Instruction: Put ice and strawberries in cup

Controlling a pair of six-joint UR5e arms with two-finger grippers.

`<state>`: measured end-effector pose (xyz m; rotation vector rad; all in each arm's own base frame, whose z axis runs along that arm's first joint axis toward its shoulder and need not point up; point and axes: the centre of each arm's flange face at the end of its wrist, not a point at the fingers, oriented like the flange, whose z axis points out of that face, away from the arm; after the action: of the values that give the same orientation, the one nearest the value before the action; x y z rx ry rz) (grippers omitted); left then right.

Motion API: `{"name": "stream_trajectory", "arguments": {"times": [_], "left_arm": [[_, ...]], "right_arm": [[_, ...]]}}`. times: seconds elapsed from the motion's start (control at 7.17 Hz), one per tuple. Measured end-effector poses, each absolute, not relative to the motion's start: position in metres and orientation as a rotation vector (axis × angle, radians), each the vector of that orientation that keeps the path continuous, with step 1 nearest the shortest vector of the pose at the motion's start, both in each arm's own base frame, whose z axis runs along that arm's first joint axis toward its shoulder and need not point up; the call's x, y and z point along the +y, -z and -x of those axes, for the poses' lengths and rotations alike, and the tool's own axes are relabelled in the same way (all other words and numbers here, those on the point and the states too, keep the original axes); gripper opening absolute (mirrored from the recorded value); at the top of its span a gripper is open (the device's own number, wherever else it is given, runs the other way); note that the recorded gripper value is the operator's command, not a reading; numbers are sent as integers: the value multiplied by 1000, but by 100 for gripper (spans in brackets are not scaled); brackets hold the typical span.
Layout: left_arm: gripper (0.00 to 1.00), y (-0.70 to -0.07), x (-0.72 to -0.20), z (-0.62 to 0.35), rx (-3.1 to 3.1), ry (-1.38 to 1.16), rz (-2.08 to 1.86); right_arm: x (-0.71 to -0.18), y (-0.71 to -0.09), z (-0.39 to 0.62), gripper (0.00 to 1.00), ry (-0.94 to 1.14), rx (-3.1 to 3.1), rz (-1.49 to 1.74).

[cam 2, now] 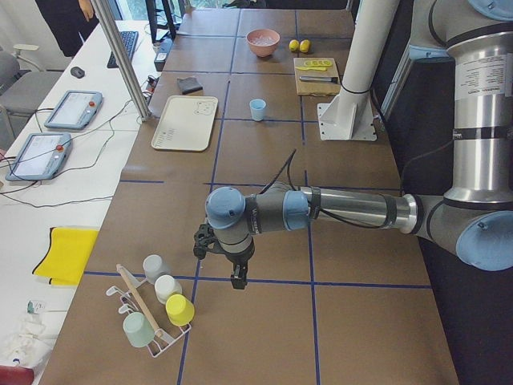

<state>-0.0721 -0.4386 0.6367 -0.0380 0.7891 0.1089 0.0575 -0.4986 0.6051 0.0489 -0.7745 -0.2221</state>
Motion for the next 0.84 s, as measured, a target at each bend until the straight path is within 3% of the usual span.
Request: {"name": "stream_trajectory", "arguments": {"times": [0.84], "left_arm": [[100,-636,-439,72,790,-108,36]], "right_arm": [[-493,-597,-65,100,278,-692,-79]]}}
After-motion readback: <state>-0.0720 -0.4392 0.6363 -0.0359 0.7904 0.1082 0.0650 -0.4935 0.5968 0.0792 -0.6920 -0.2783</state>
